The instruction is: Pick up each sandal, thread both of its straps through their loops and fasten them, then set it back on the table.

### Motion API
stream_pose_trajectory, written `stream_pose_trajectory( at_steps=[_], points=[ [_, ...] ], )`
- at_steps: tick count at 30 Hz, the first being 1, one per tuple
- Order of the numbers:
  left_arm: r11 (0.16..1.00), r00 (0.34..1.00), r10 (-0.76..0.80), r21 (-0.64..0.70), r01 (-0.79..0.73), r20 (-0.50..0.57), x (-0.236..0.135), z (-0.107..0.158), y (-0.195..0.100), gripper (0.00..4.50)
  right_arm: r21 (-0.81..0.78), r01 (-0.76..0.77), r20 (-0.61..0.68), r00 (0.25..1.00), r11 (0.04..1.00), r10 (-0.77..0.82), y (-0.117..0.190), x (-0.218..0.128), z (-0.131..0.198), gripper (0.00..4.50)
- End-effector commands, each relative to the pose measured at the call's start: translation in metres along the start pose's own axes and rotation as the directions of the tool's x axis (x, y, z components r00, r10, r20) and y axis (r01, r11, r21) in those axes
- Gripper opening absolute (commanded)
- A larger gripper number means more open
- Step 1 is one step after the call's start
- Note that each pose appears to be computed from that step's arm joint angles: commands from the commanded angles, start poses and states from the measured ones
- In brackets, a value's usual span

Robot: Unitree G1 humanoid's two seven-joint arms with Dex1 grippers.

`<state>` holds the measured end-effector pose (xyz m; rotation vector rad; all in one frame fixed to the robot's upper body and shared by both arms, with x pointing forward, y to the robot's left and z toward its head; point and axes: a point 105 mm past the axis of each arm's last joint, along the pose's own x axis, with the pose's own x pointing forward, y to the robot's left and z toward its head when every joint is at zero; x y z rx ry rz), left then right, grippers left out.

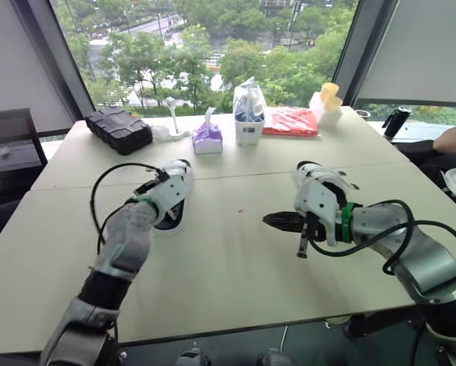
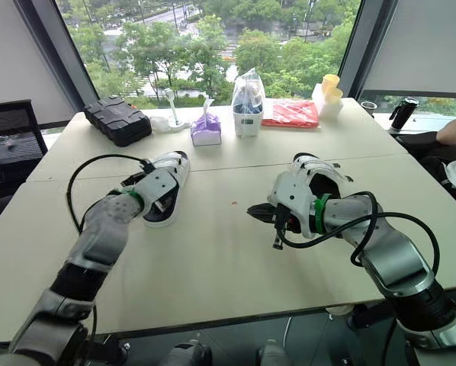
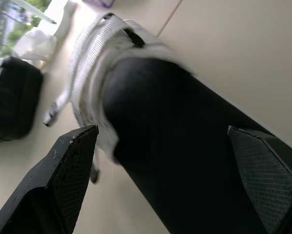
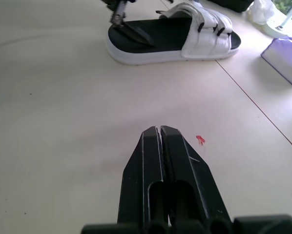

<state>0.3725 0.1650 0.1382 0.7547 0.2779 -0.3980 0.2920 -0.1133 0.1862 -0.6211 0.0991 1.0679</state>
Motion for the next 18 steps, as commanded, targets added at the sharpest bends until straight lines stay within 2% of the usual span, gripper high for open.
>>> stream_pose_trajectory(
  at_steps=[1, 2, 4, 6, 7, 13, 18],
  points=[
    [0.974, 0.965, -0.11, -0.169, 0.153, 0.238, -0.026, 0.031, -0.007, 4.43, -0.042, 0.013, 0.021, 1.0, 0.999, -0.012, -0.006, -0.004, 0.008, 0.0],
    [0.953, 0.95, -0.115, -0.238, 0.188, 0.292, -0.033, 0.035, -0.004, 4.43, -0.043, 0.017, 0.017, 1.0, 0.999, -0.017, -0.008, -0.006, 0.007, 0.0],
    [0.92, 0.942, -0.176, -0.294, 0.261, 0.287, -0.042, 0.028, -0.007, 4.43, -0.039, 0.026, 0.007, 1.0, 0.999, -0.026, -0.011, -0.01, 0.004, 0.0],
    [0.849, 0.895, -0.277, -0.347, 0.398, 0.349, -0.053, 0.028, -0.014, 4.43, -0.029, 0.036, -0.009, 0.999, 0.999, -0.036, -0.014, -0.016, 0.0, 0.0],
    [0.83, 0.887, -0.289, -0.368, 0.419, 0.359, -0.056, 0.025, -0.013, 4.43, -0.023, 0.046, -0.019, 0.999, 0.999, -0.046, -0.016, -0.02, -0.003, 0.0],
    [0.812, 0.843, -0.371, -0.303, 0.498, 0.39, -0.077, 0.021, -0.013, 4.43, 0.022, 0.128, -0.05, 0.991, 0.991, -0.127, -0.03, -0.052, -0.009, 0.0],
    [0.758, 0.768, -0.471, -0.245, 0.604, 0.434, -0.101, 0.024, -0.022, 4.43, 0.062, 0.171, -0.059, 0.984, 0.983, -0.167, -0.038, -0.076, -0.006, 0.0]
  ],
)
